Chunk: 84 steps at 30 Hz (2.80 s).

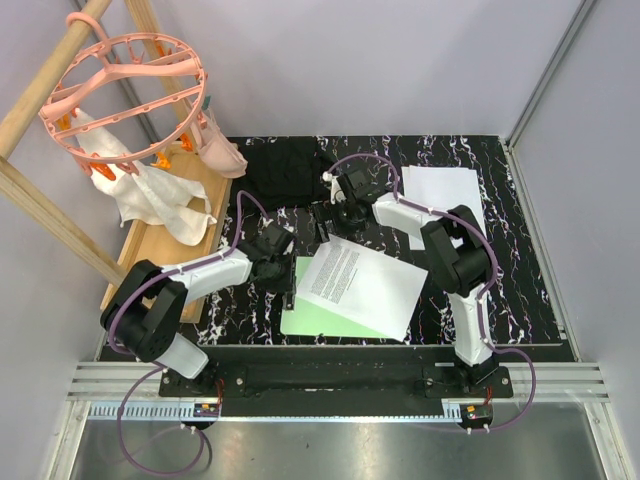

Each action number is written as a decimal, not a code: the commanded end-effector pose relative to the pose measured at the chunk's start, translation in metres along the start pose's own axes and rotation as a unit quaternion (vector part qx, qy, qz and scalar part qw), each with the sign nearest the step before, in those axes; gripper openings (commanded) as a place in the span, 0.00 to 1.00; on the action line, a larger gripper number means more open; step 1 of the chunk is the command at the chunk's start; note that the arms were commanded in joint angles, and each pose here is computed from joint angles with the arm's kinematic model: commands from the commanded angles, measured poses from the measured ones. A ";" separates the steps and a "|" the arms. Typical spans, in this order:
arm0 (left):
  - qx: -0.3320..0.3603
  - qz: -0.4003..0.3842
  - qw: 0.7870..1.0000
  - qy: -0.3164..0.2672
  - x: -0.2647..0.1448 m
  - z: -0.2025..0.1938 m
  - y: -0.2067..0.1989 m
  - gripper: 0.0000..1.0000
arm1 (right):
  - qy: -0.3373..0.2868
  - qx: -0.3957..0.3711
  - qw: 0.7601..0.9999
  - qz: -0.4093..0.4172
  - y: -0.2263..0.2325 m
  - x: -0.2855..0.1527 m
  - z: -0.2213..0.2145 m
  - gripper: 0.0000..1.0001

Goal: Put the files into the folder

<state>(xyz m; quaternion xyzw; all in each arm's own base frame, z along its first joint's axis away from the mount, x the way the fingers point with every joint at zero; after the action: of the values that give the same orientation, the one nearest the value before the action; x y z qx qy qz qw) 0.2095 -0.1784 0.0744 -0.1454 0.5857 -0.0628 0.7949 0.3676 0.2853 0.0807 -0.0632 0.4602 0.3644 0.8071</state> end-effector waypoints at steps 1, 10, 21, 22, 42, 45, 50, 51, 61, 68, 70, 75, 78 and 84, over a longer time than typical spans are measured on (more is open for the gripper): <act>-0.001 -0.023 1.000 -0.015 0.006 0.008 -0.006 0.00 | -0.009 -0.026 0.990 0.141 0.031 0.002 0.001 1.00; -0.003 -0.040 0.999 -0.019 0.002 0.008 -0.009 0.00 | -0.024 -0.035 0.975 0.218 0.050 -0.014 0.003 1.00; -0.010 -0.044 0.999 -0.023 -0.003 0.005 -0.008 0.00 | -0.075 0.013 0.996 -0.043 0.007 -0.041 0.034 1.00; -0.012 -0.047 0.999 -0.024 -0.004 0.005 -0.008 0.00 | -0.078 0.031 0.993 -0.086 0.000 -0.048 0.035 1.00; 0.043 -0.155 0.981 -0.112 -0.051 0.050 -0.071 0.54 | -0.024 0.368 0.902 -0.226 -0.032 -0.162 -0.147 1.00; 0.045 -0.171 0.981 -0.077 -0.027 0.058 -0.094 0.49 | -0.019 0.388 0.891 -0.234 -0.033 -0.162 -0.160 0.98; 0.054 -0.151 0.985 -0.059 0.002 0.063 -0.112 0.46 | -0.018 0.403 0.882 -0.243 -0.042 -0.154 -0.167 0.92; 0.053 -0.136 0.988 -0.051 0.010 0.060 -0.110 0.46 | -0.015 0.401 0.882 -0.247 -0.045 -0.152 -0.167 0.91; 0.043 -0.115 0.992 0.013 0.032 0.018 -0.103 0.45 | 0.015 0.410 0.870 -0.273 -0.065 -0.128 -0.170 0.86; 0.047 -0.134 0.989 0.050 0.033 -0.017 -0.105 0.45 | 0.002 0.417 0.864 -0.282 -0.096 -0.124 -0.152 0.76; 0.052 -0.140 0.987 0.057 0.030 -0.023 -0.108 0.45 | 0.002 0.409 0.868 -0.280 -0.104 -0.120 -0.148 0.68; 0.065 -0.171 0.981 0.060 0.016 -0.029 -0.119 0.46 | 0.000 0.369 0.885 -0.285 -0.116 -0.121 -0.128 0.62; 0.068 -0.177 0.981 0.044 0.005 -0.023 -0.122 0.49 | 0.008 0.361 0.891 -0.275 -0.113 -0.123 -0.129 0.55; 0.098 -0.148 0.984 0.000 -0.015 -0.002 -0.122 0.57 | 0.011 0.356 0.899 -0.254 -0.101 -0.130 -0.137 0.53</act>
<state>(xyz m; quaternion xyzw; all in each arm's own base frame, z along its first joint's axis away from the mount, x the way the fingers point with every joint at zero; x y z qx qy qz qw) 0.1968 -0.2919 0.0935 -0.1649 0.5881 -0.2285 0.7581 0.3045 0.0841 0.0726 0.1182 0.5411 -0.0629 0.8303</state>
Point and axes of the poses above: each gripper's point midway between its finger pads, its own x axis out along the fingers, its own y axis along the line the jaws close on, z = x × y, the point moved 6 cm from there along -x, back along the fingers, and after that the axes turned 12 degrees about -x, right-handed, at the moved point
